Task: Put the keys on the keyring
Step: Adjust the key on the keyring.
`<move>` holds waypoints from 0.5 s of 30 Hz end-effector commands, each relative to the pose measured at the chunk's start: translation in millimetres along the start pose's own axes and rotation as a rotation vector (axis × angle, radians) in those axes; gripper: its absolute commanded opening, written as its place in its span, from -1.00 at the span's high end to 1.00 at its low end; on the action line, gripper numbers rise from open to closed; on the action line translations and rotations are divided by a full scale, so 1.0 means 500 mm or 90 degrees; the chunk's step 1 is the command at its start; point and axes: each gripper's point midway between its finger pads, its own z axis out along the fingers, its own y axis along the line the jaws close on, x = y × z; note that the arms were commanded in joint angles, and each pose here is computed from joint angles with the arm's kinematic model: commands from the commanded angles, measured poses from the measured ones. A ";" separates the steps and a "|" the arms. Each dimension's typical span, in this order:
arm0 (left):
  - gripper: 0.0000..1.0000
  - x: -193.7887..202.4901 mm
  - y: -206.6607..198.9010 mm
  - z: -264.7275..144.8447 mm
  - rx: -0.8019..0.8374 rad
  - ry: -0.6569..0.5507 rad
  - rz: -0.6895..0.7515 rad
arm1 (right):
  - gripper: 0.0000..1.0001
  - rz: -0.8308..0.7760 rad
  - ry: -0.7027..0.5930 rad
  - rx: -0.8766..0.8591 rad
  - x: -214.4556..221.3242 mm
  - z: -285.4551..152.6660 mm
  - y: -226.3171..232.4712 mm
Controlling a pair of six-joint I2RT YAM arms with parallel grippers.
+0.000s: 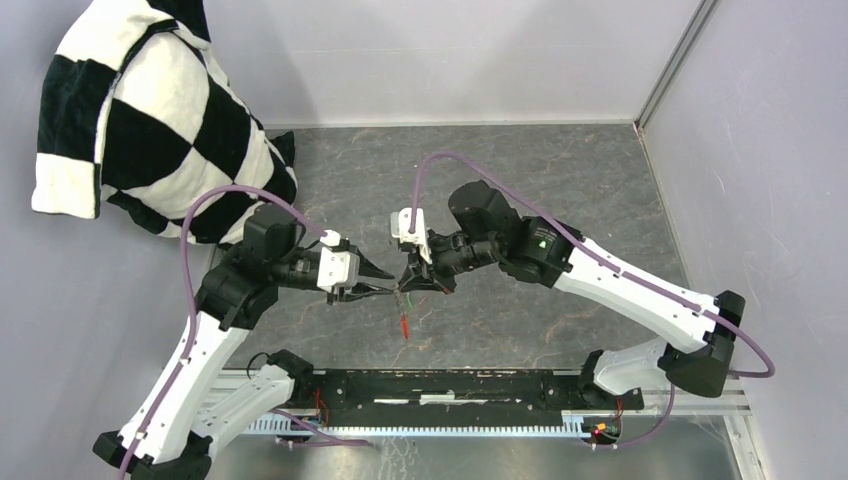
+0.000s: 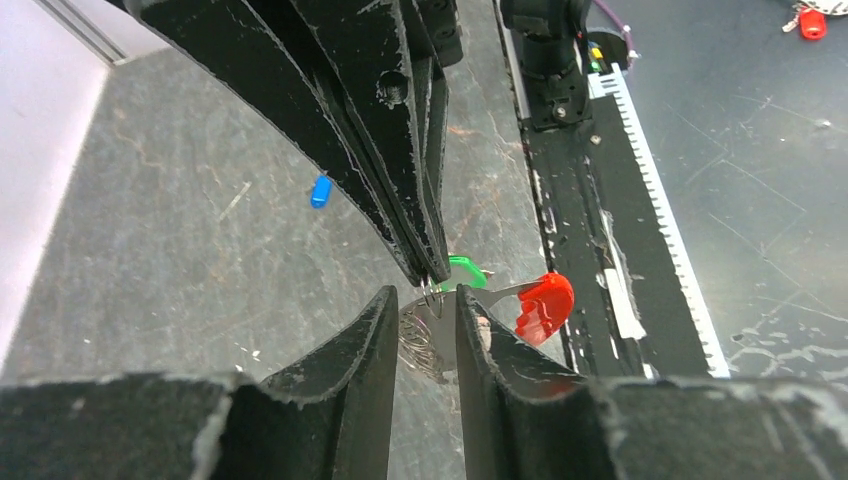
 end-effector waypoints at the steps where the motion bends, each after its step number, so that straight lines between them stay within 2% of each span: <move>1: 0.33 0.001 -0.006 -0.006 0.016 0.021 0.015 | 0.99 -0.035 0.012 0.025 -0.034 -0.010 -0.006; 8: 0.33 0.012 -0.004 -0.007 0.021 0.040 0.012 | 0.99 -0.041 0.036 0.029 -0.050 0.002 -0.008; 15: 0.76 0.015 0.003 -0.008 0.014 0.048 0.020 | 0.99 -0.041 0.056 0.031 -0.051 0.009 -0.007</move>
